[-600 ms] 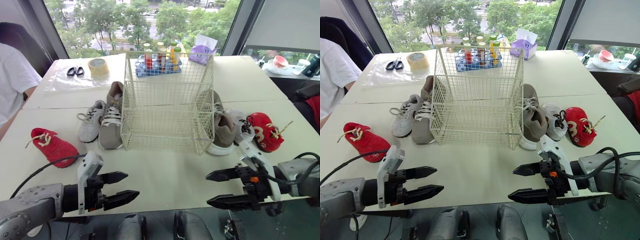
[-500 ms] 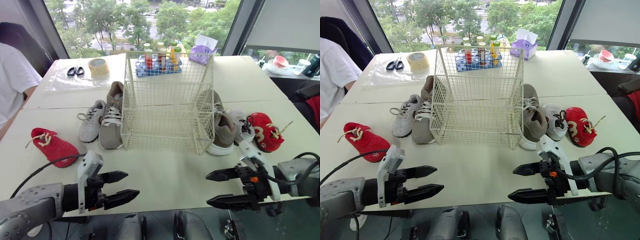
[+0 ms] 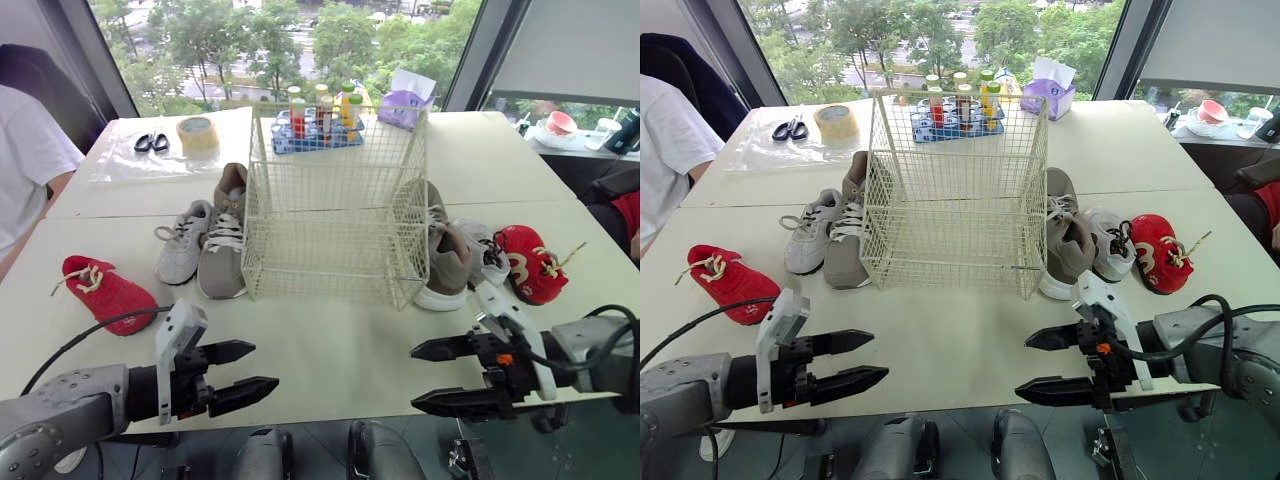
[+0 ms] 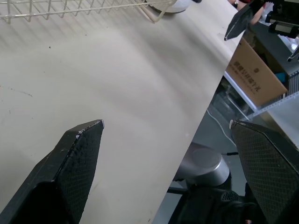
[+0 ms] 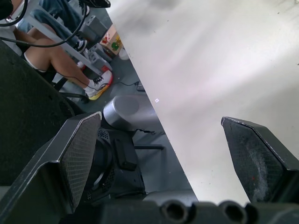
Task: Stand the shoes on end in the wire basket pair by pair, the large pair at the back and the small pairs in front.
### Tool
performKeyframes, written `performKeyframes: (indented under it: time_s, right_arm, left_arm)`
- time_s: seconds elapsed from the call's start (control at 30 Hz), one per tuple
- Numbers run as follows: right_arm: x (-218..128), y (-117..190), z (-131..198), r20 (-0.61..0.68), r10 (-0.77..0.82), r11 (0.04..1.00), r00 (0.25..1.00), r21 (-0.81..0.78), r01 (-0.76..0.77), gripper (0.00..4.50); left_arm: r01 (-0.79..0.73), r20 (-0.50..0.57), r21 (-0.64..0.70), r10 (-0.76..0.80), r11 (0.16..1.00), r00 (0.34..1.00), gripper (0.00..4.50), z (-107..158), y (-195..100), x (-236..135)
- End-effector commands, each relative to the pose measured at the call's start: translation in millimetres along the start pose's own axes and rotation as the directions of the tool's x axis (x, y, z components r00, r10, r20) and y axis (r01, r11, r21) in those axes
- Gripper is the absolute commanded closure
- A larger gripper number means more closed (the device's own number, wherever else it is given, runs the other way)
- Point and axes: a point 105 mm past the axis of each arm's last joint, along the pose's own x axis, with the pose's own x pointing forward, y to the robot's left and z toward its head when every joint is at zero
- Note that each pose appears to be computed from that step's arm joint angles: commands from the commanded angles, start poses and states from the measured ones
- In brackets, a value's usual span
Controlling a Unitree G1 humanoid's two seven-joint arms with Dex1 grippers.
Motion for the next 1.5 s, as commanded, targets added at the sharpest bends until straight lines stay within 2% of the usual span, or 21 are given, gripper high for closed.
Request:
performKeyframes:
  time_s: [0.03,0.2,0.33,0.47,0.57,0.8,0.87,1.0,1.1,1.33,1.5]
  right_arm:
    - [-0.3,-0.1,5.4,0.017,0.0,0.999,1.0,-0.033,0.001,0.0]
    - [-2.5,-5.4,8.4,0.01,-0.028,0.998,1.0,-0.055,0.029,0.0]
    - [-19.4,-3.5,44.6,0.039,-0.05,0.992,0.998,-0.117,0.054,0.0]
    - [-40.8,11.8,94.5,0.022,-0.075,0.95,0.997,-0.303,0.078,0.0]
    - [-40.3,-1.5,116.2,-0.017,-0.158,0.883,0.987,-0.45,0.133,0.0]
    - [-16.0,-26.3,129.0,-0.089,-0.133,0.857,0.987,-0.511,0.069,0.0]
    - [-2.6,-33.4,127.8,-0.118,-0.134,0.844,0.984,-0.534,0.051,0.0]
    - [21.5,-63.1,109.8,-0.226,-0.233,0.797,0.946,-0.602,0.053,0.0]
    - [25.4,-77.1,107.8,-0.235,-0.282,0.783,0.93,-0.617,0.082,0.89]
    - [26.5,-91.0,112.7,-0.206,-0.362,0.732,0.909,-0.667,0.141,4.48]
    - [25.7,-92.2,125.7,-0.144,-0.412,0.61,0.9,-0.777,0.155,4.48]
  left_arm:
    - [0.008,0.006,0.032,-0.009,0.999,1.0,0.05,3.1,-2.4,0.1]
    - [-0.007,0.011,0.037,0.007,0.999,1.0,0.05,2.9,1.6,-0.1]
    - [-0.016,-0.017,0.077,0.018,0.997,1.0,0.05,10.9,5.5,-11.3]
    - [0.023,0.062,0.133,-0.032,0.991,0.998,0.05,55.6,-2.9,-30.3]
    - [0.071,0.111,0.209,-0.096,0.975,0.989,0.05,83.3,-18.0,-30.9]
    - [0.093,0.105,0.27,-0.126,0.958,0.986,0.05,91.7,-33.0,-17.4]
    - [0.083,0.116,0.263,-0.117,0.961,0.986,0.05,91.1,-31.7,-16.1]
    - [0.056,0.136,0.253,-0.093,0.966,0.986,0.05,87.1,-28.0,-10.3]
    - [0.051,0.155,0.252,-0.092,0.966,0.984,0.0,87.7,-30.2,-6.8]
    - [0.036,0.168,0.247,-0.08,0.968,0.982,0.0,86.7,-28.4,-2.8]
    - [0.035,0.169,0.25,-0.079,0.968,0.982,0.0,87.2,-25.2,0.4]
